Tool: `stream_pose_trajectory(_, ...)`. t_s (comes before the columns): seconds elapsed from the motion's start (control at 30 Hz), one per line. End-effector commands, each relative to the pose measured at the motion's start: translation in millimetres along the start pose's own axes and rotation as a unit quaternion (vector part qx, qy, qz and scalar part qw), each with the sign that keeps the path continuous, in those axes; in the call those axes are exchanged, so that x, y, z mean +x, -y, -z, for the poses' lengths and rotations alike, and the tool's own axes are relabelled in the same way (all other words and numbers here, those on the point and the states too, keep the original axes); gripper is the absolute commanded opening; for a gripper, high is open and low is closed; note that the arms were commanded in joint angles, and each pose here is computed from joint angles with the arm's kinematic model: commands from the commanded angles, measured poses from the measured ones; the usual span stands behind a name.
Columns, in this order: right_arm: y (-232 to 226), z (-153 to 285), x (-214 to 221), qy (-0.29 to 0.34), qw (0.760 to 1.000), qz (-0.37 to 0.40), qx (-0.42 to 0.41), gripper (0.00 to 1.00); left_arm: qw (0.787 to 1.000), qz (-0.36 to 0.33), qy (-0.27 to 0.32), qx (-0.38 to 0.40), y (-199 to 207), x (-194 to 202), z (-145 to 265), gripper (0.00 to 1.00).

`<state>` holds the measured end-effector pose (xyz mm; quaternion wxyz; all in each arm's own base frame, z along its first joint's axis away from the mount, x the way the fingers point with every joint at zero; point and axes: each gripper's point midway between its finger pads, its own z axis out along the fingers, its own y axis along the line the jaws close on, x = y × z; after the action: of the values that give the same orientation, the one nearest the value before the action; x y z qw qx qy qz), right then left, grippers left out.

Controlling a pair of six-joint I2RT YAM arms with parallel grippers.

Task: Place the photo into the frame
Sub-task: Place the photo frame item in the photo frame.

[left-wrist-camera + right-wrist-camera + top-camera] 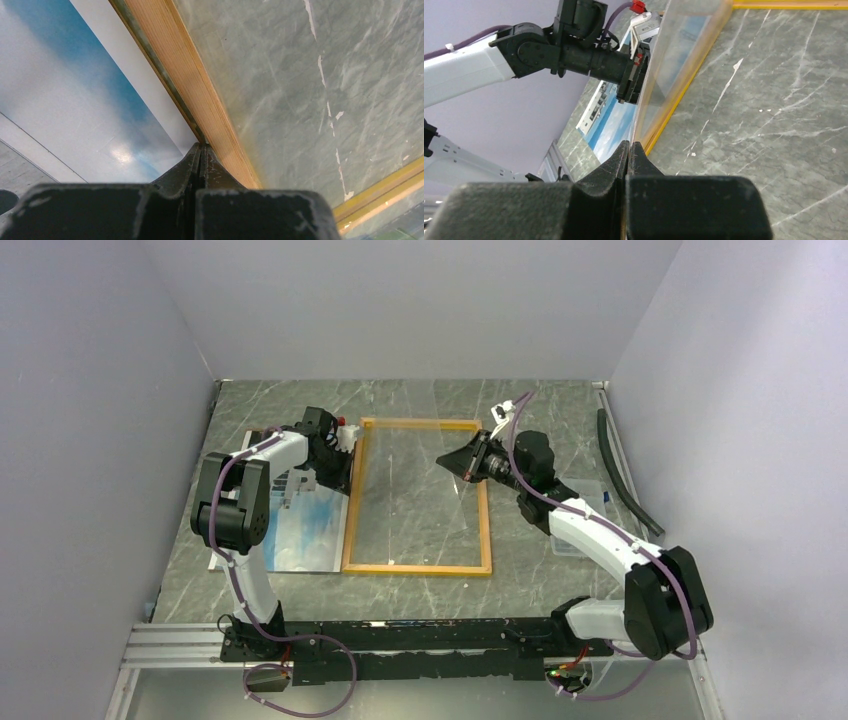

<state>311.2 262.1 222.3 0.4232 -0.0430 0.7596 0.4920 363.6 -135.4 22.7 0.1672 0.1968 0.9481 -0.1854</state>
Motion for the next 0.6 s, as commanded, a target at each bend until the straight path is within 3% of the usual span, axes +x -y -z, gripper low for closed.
stream_pose_trajectory(0.0, -6.0, 1.5, 18.2, -0.037, 0.999, 0.02, -0.004, 0.0, 1.0, -0.003, -0.007, 0.013, 8.1, 1.4, -0.4, 0.03)
stream_pose_trajectory(0.2, 1.3, 8.6, 19.8, -0.033, 0.999, 0.03, 0.021, 0.0, 1.0, -0.004, -0.01, 0.012, 7.4, 3.2, -0.8, 0.03)
stream_pose_trajectory(0.57, -26.7, 8.8, 11.5, -0.03, 0.998, 0.063, 0.002, 0.0, 1.0, 0.007, -0.008, 0.017, 8.8, 2.6, 1.9, 0.03)
